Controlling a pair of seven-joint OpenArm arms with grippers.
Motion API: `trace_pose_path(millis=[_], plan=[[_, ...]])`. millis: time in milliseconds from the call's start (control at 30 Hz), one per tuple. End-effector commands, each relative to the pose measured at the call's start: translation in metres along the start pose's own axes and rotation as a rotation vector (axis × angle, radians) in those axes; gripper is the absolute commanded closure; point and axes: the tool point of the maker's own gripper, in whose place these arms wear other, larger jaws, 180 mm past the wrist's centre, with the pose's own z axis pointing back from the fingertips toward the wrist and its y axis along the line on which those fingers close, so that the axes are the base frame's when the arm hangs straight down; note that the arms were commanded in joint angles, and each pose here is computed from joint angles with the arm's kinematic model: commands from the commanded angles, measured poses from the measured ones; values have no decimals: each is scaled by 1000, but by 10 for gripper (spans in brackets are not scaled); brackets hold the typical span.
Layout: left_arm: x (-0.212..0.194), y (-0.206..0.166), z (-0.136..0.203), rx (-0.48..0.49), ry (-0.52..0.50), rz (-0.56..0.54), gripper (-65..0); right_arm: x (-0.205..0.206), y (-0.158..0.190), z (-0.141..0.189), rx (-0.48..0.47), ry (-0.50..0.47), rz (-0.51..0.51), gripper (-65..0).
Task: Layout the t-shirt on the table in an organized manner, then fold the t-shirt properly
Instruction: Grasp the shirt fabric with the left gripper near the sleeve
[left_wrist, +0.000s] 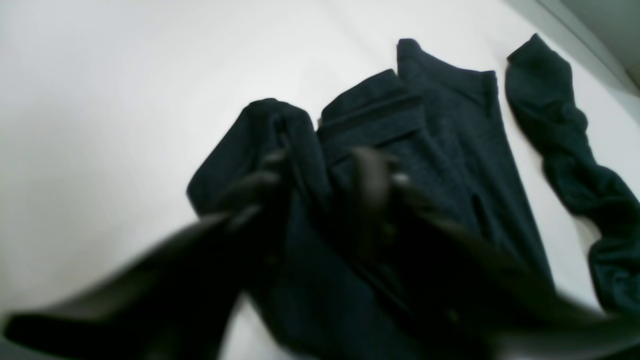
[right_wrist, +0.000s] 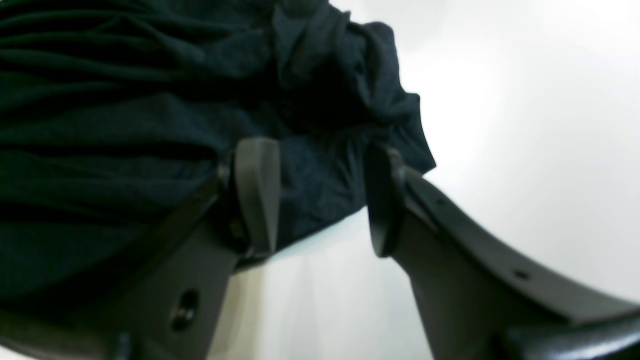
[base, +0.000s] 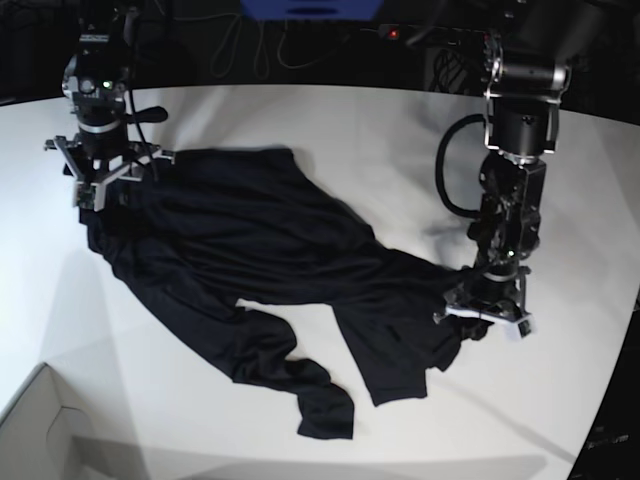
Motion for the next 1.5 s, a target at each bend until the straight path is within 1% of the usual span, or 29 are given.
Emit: trace_pose_path(millis=[0,33,100,700,733,767,900,933,967,1067,1133,1167,1267,1333,1467], plan=[[28,-11,-4,-25,-73,2,-300,13,-3,1,-7,-48,8,-284],[28,-11,-4,-25,-73,2,-325,13,-3,1,-7,-48,8,-284],[28,-11,-4,-26,-73,4,-348,13,-3,1,-7,-48,8,-284],[26,-14,-5,-32,-70,-6,-346,11,-3,1,-7,-43,7,-284],[26,-14,-4,-33,-69,-6,-337,10,-3,2,-7,-42,8,-284],[25,-13,-4,-33,-67,-5,-314,10,-3,2,-6,-40,8,-284],[24,-12,-4,-31,-66,0,-159,9,-3,2,-6,-39,9,-284],[24,-12,-4,-31,-66,0,-127,9,-3,2,-6,-39,9,-284],[23,-12,-4,-31,-64,0,-111,9,-3,2,-6,-38,9,-284],[23,-12,-4,-31,-64,0,-110,9,-3,2,-6,-38,9,-284],[19,-10,-2,-29,-58,0,-98,9,-4,2,-8,-38,9,-284],[17,-9,-2,-27,-53,-1,-80,9,-4,2,-8,-38,9,-284],[15,-8,-1,-26,-51,-1,0,8,-4,2,-8,-36,9,-284],[15,-7,-1,-24,-50,-2,-9,8,-4,2,-8,-36,9,-284],[18,-3,-1,-14,-54,-2,-3,8,-4,2,-8,-36,9,-284]])
